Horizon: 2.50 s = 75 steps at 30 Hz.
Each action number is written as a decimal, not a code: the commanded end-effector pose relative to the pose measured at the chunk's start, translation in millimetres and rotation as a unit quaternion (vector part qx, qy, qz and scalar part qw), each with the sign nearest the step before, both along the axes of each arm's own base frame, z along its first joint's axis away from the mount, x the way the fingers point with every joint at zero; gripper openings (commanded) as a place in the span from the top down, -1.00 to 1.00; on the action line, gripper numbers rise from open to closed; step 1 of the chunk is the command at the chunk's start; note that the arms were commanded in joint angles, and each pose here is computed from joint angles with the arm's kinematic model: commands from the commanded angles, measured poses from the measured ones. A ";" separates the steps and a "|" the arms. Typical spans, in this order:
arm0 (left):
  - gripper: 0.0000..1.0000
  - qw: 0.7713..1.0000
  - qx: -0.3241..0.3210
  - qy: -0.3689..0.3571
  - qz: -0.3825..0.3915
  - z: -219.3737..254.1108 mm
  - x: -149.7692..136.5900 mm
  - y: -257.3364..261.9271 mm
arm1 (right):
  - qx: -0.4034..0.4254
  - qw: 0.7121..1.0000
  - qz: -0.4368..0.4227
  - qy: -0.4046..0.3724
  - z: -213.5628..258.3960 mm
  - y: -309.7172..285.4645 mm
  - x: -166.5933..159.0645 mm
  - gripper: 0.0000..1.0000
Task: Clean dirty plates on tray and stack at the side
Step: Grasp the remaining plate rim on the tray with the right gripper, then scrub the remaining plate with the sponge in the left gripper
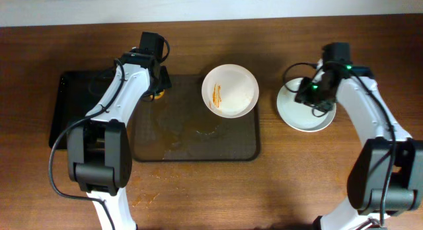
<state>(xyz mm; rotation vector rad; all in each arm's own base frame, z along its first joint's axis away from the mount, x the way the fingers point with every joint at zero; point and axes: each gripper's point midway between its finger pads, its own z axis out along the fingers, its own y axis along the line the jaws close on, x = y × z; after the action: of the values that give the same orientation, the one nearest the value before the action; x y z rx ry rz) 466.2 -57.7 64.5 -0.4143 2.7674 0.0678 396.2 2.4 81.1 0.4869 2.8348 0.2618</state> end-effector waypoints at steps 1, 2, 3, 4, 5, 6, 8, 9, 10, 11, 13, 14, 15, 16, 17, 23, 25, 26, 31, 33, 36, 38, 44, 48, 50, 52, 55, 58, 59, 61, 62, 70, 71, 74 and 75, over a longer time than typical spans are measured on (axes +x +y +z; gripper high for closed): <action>0.99 1.000 -0.006 -0.022 -0.006 18.5 5.7 -1.0 | 0.039 0.997 0.058 -0.029 8.6 76.7 12.2 -0.02; 0.99 1.000 -0.017 -0.020 -0.012 18.0 5.2 -4.9 | 0.035 0.999 0.013 -0.033 8.0 93.5 16.0 -0.01; 0.99 0.999 -0.028 -0.016 -0.030 17.5 4.5 -10.9 | 0.042 0.998 -0.016 -0.039 6.3 112.0 20.3 -0.01; 0.99 0.998 -0.035 -0.013 -0.060 17.0 3.5 -16.5 | 0.057 0.997 -0.031 -0.040 0.9 130.0 23.6 -0.01; 0.99 0.996 -0.035 -0.011 -0.081 16.9 3.1 -19.1 | 0.061 0.997 -0.041 -0.033 -6.1 135.9 23.5 -0.01; 0.99 0.994 -0.031 -0.008 -0.109 16.5 1.9 -21.0 | 0.063 0.997 -0.054 -0.011 -22.0 141.2 20.0 -0.01; 0.99 0.988 -0.023 0.004 -0.151 14.9 -2.9 -22.6 | 0.081 0.995 -0.051 0.038 -52.9 154.6 10.0 -0.01; 0.99 0.987 -0.020 0.011 -0.157 13.8 -6.1 -21.8 | 0.108 0.992 -0.042 0.059 -65.8 165.8 7.1 -0.01; 0.99 0.987 -0.020 0.012 -0.157 13.6 -6.7 -21.7 | 0.116 0.991 -0.039 0.060 -68.2 169.2 8.2 -0.01; 0.99 0.987 -0.020 0.013 -0.157 13.5 -6.9 -21.7 | 0.118 0.991 -0.038 0.058 -68.8 170.2 9.8 -0.01; 0.99 0.987 -0.021 0.013 -0.157 13.5 -7.0 -21.8 | 0.120 0.990 -0.037 0.060 -68.8 170.6 9.1 0.14; 0.99 0.987 -0.021 0.012 -0.157 13.5 -6.9 -21.8 | 0.121 0.990 -0.037 0.064 -69.1 171.1 6.9 0.30; 0.99 0.987 -0.020 0.012 -0.157 13.5 -6.9 -21.7 | 0.125 0.989 -0.034 0.073 -69.1 173.1 3.1 0.60; 0.99 0.987 -0.021 0.013 -0.157 13.5 -7.0 -21.8 | 0.138 0.986 -0.013 0.089 -68.3 182.2 -6.8 0.92; 0.99 0.987 -0.020 0.012 -0.157 13.5 -6.9 -21.7 | 0.141 0.985 0.002 0.102 -68.5 188.7 -15.8 0.92; 0.99 0.987 -0.020 0.012 -0.157 13.6 -6.8 -21.7 | 0.136 0.977 0.094 0.135 -57.4 222.3 -52.0 0.71; 0.99 0.987 -0.021 0.009 -0.157 14.1 -5.2 -22.0 | 0.098 0.981 0.133 0.105 -41.3 213.9 -39.2 0.43; 0.99 0.987 -0.021 0.007 -0.157 14.4 -4.4 -22.1 | 0.074 0.980 0.164 0.083 -28.1 208.7 -28.8 0.03; 0.99 0.987 -0.021 0.000 -0.157 15.5 -1.2 -22.7 | -0.034 0.938 0.337 -0.072 -16.5 207.3 37.3 -0.58; 0.99 0.987 -0.021 0.002 -0.157 15.1 -2.2 -22.5 | -0.029 0.929 0.363 -0.066 -30.6 211.9 36.5 -0.45; 0.99 0.987 -0.021 0.012 -0.157 13.6 -6.7 -21.8 | -0.029 0.921 0.385 -0.048 -51.7 212.8 32.3 -0.27; 0.99 0.987 -0.021 0.017 -0.157 12.9 -8.8 -21.4 | -0.023 0.921 0.387 -0.043 -56.0 215.3 30.1 -0.07; 0.99 0.986 -0.030 0.034 -0.159 10.5 -17.2 -23.4 | 0.027 0.939 0.342 0.011 -76.6 230.9 10.6 0.62; 0.99 0.985 -0.044 0.037 -0.163 10.2 -19.6 -28.1 | 0.048 0.967 0.246 0.040 -76.8 230.3 9.0 0.92; 0.99 0.985 -0.048 0.037 -0.161 10.3 -19.9 -29.6 | 0.058 0.984 0.158 0.060 -78.5 227.8 10.7 0.91; 0.99 0.984 -0.060 0.038 -0.164 10.5 -20.8 -33.6 | 0.064 0.994 0.044 0.071 -81.6 223.4 17.7 0.92; 0.99 0.986 -0.072 0.035 -0.149 8.8 -18.8 -36.2 | 0.069 0.995 0.038 0.063 -83.4 230.9 20.3 0.92; 0.99 0.984 -0.075 0.012 -0.164 -2.5 -12.2 -49.6 | 0.066 0.995 0.038 0.068 -90.5 230.8 19.7 0.92; 0.99 0.980 -0.070 0.003 -0.189 -8.0 -11.7 -58.2 | 0.068 0.995 0.039 0.069 -92.0 231.2 19.5 0.92; 0.99 0.959 -0.045 -0.021 -0.281 -18.4 -12.2 -83.2 | 0.067 0.994 0.048 0.069 -93.7 231.8 19.4 0.92; 0.99 0.949 -0.036 -0.022 -0.312 -23.0 -15.9 -91.0 | 0.067 0.994 0.048 0.068 -93.6 231.8 19.5 0.92; 0.99 0.940 -0.020 0.087 -0.328 -57.8 -73.1 -75.9 | 0.067 0.994 0.049 0.068 -93.7 230.4 20.0 0.92; 0.99 0.938 -0.028 0.097 -0.330 -58.0 -78.8 -76.9 | 0.066 0.994 0.050 0.068 -93.7 230.4 20.0 0.92; 0.99 0.907 -0.085 0.118 -0.395 -52.0 -98.4 -95.0 | 0.066 0.994 0.050 0.068 -93.7 230.4 20.0 0.92; 0.99 0.903 -0.084 0.117 -0.404 -51.0 -98.8 -95.5 | 0.066 0.994 0.050 0.068 -93.7 230.4 20.0 0.92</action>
<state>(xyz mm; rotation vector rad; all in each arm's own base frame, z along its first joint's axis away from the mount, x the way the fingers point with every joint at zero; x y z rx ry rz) 379.7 -142.4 7.5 0.6099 2.9743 -0.2066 417.8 237.6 7.0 0.3827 2.9687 0.5258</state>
